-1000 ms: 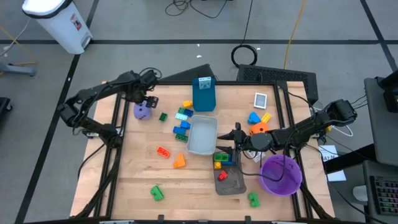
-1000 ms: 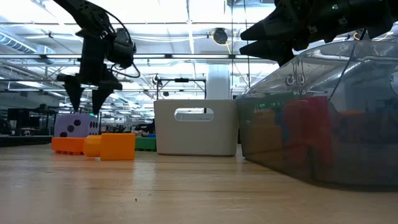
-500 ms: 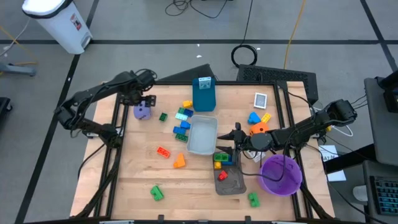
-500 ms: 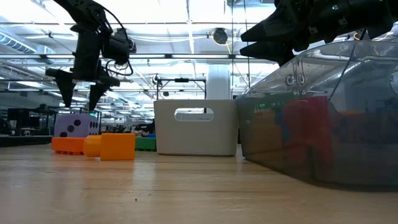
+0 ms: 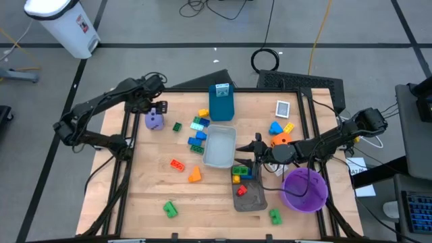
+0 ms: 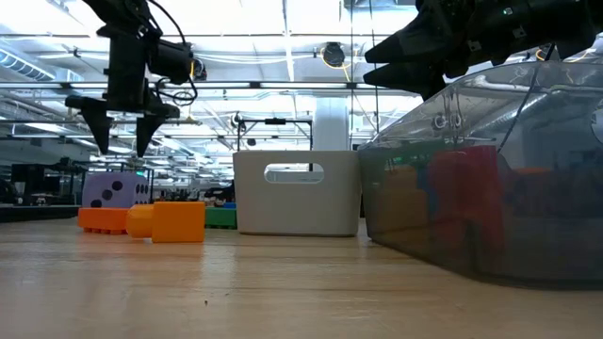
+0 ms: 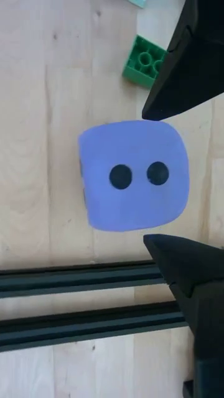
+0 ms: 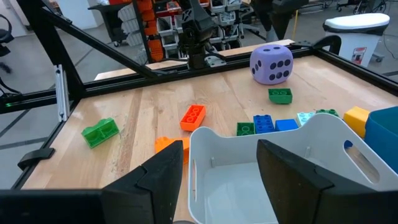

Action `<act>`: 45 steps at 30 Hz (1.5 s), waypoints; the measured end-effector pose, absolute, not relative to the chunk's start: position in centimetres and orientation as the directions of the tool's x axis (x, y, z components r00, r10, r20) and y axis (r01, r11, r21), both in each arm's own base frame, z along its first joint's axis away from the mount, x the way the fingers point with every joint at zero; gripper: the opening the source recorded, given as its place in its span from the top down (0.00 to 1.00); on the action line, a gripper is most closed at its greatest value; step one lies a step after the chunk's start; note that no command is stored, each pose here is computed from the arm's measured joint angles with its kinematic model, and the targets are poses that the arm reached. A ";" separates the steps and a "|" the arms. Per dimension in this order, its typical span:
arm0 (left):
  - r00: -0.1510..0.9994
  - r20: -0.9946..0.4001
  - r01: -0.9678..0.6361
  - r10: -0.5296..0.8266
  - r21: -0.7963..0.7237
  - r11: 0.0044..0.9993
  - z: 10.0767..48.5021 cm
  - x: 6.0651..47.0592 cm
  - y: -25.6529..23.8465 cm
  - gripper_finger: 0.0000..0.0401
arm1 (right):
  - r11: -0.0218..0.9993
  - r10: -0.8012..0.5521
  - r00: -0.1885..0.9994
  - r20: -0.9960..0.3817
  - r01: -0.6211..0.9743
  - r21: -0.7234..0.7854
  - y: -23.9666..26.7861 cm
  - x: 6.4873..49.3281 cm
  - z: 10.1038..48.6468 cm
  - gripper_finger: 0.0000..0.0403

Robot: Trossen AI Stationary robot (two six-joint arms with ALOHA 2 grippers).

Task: Pick & Place Toys
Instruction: Put the purple dice into the white bin

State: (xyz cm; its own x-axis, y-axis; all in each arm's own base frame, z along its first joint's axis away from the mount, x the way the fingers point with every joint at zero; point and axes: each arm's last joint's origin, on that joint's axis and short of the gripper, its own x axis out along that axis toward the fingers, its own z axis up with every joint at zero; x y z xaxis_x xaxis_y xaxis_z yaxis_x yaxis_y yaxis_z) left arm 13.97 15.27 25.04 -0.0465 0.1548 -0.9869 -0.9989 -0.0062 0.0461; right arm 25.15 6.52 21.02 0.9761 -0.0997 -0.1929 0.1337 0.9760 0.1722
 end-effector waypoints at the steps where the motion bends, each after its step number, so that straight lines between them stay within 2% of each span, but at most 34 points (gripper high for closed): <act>1: -0.045 -0.987 -0.999 0.154 0.043 -0.017 25.0 13.9 15.3 0.20 | 0.976 -0.100 0.976 -0.193 0.134 0.172 6.5 25.2 21.0 0.51; 6: -0.047 -0.993 -0.998 0.104 0.041 -0.055 23.9 13.5 15.1 0.18 | 0.974 -0.100 0.976 -0.193 0.136 0.182 6.5 25.1 21.0 0.51; 11: -0.064 -0.996 -0.996 0.058 0.061 -0.062 22.7 13.1 14.7 0.08 | 0.974 -0.098 0.976 -0.193 0.134 0.183 6.5 25.2 21.0 0.51; 15: -0.044 -0.995 -0.997 0.086 0.039 -0.060 22.6 13.3 15.0 0.01 | 0.974 -0.098 0.976 -0.193 0.134 0.183 6.5 25.1 21.0 0.51; 23: 0.018 -0.992 -0.998 0.123 -0.024 -0.055 22.7 13.8 15.4 0.01 | 0.974 -0.097 0.976 -0.193 0.133 0.184 6.5 25.1 21.0 0.51; 45: -0.027 -0.992 -0.996 0.125 0.017 -0.082 21.7 14.3 16.1 0.00 | 0.974 -0.097 0.976 -0.193 0.133 0.184 6.5 25.1 21.0 0.51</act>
